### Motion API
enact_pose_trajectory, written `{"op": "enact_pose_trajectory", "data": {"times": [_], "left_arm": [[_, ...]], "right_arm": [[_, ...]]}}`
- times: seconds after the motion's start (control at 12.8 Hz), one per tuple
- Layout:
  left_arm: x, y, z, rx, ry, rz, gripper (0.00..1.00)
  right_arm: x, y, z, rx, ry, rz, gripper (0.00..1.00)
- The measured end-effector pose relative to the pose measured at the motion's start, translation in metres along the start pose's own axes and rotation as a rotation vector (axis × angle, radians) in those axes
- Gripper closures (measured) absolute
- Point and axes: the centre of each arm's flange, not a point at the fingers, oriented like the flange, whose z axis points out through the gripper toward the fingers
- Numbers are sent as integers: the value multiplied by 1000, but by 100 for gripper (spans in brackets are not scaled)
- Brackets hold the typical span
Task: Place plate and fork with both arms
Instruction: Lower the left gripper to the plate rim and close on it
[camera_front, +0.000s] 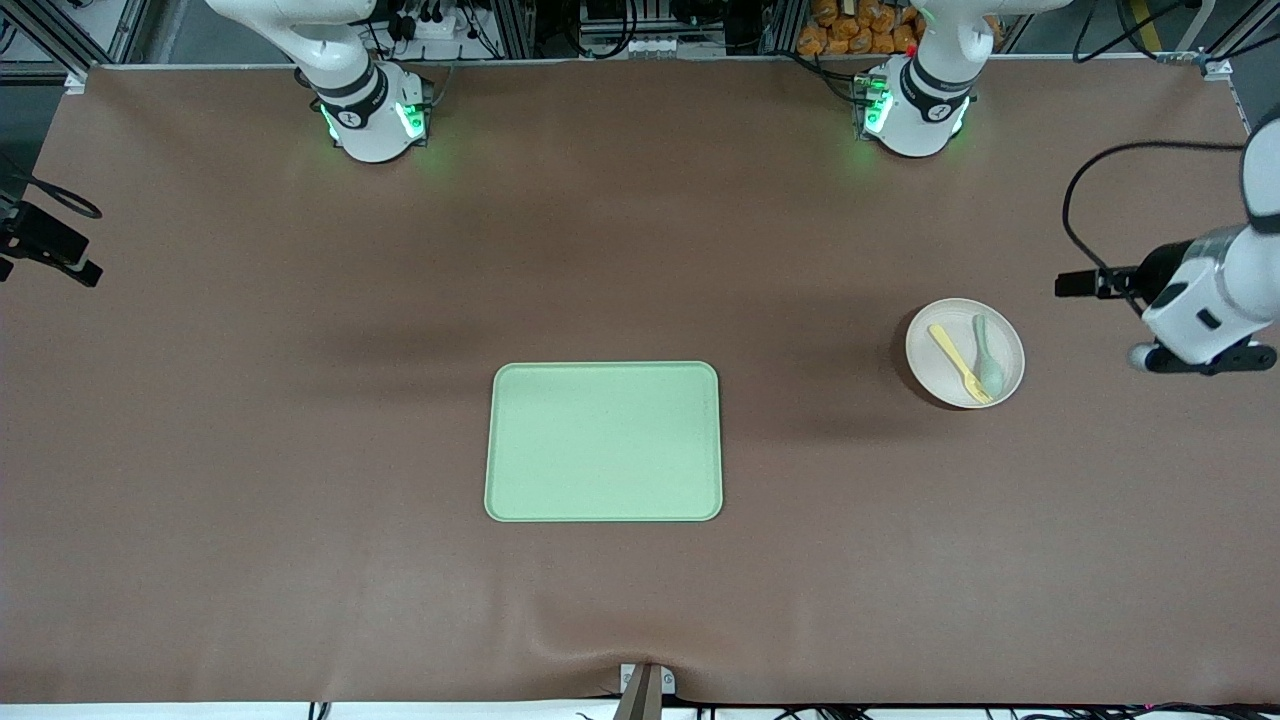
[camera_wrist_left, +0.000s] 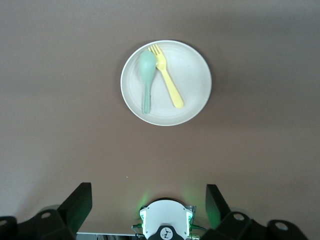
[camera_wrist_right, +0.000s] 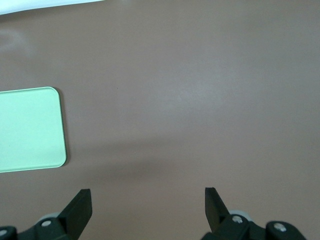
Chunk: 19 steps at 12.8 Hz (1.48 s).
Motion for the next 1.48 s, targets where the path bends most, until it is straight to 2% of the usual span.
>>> {"op": "enact_pose_trajectory", "data": {"times": [0.23,0.7,1.01,1.17,1.48], "left_arm": [[29,-21,36,-8,-34,-32,0],[61,-48,145,-12,-22,-65,0],[77,-83,235,50,-129,-51,0],[82,-84,246,53,-125,-49,0],[82,-91,265,46,-64,-55,0]], "right_arm": [[0,0,0,0,0,1,0],[0,0,0,0,0,1,0],[0,1,0,0,-3,1,0],[0,1,0,0,-3,1,0],[0,1,0,0,-3,1,0]]}}
